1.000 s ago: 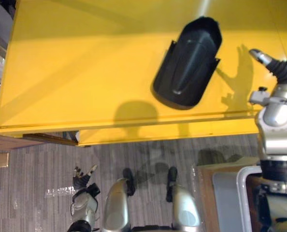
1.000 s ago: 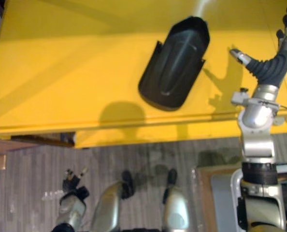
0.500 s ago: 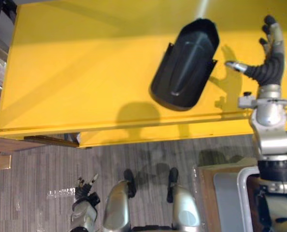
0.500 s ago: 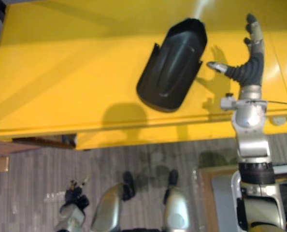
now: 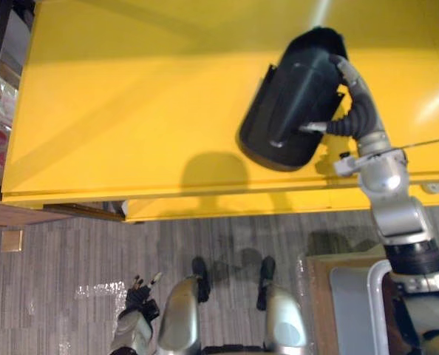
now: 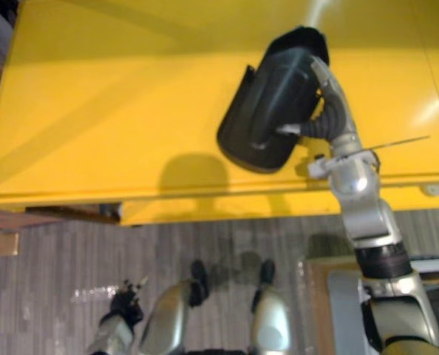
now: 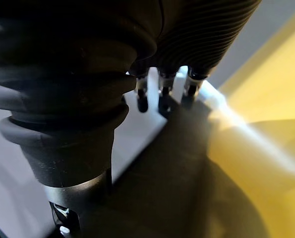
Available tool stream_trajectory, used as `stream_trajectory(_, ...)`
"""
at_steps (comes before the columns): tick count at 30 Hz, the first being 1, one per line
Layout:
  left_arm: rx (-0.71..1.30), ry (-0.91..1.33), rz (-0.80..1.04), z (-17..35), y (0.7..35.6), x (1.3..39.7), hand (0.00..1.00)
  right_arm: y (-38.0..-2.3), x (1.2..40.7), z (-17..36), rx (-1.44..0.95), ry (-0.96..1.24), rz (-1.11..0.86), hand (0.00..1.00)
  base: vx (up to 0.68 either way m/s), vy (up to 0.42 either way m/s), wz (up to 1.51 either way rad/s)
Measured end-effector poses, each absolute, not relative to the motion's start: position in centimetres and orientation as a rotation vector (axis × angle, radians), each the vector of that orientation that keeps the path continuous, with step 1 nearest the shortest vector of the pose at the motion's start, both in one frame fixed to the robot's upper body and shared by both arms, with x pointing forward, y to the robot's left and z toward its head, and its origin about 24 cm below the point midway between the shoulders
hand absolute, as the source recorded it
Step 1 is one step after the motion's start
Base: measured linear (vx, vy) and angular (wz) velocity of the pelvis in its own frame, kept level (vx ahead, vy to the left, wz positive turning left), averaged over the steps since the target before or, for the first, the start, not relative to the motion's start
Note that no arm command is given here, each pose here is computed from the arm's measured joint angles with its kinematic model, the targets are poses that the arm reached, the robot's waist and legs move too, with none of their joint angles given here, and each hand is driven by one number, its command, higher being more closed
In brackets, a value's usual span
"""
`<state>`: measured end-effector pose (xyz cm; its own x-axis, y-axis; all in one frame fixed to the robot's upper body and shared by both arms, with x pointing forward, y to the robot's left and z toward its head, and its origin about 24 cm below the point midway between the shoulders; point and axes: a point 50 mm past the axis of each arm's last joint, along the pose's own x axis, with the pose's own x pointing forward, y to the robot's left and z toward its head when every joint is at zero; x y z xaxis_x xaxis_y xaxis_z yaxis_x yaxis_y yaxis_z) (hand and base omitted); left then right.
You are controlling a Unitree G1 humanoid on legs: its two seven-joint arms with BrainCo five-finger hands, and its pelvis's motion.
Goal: Walk over and take plastic housings, then place them on the shelf
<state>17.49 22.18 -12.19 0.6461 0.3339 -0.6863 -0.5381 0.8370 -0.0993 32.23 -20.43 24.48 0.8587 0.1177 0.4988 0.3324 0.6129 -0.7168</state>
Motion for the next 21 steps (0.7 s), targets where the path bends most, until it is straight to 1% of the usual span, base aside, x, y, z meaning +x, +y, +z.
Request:
stream_trajectory(3, -0.303, 0.735, 0.476, -12.4, 21.8, 17.4, 0.0, -21.4, 32.2, 24.7, -1.009, -0.497, -0.18, 0.0, 0.0, 0.011, 0.01)
stream_trajectory(10, -0.309, 0.751, 0.435, -12.5, 21.5, 17.4, 0.0, -22.2, 31.7, 27.4, -1.246, -0.497, -0.258, 0.0, 0.0, 0.004, -0.01)
stream_trajectory(15, -0.309, 0.75, 0.428, -12.5, 21.5, 17.4, 0.0, -22.3, 31.6, 28.9, -1.355, -0.487, -0.292, 0.0, 0.01, 0.025, 0.0)
stream_trajectory(21, -0.309, 0.741, 0.422, -12.4, 21.5, 17.5, 0.0, -22.8, 31.8, 30.2, -1.403, -0.466, -0.346, 0.0, 0.01, 0.031, 0.01)
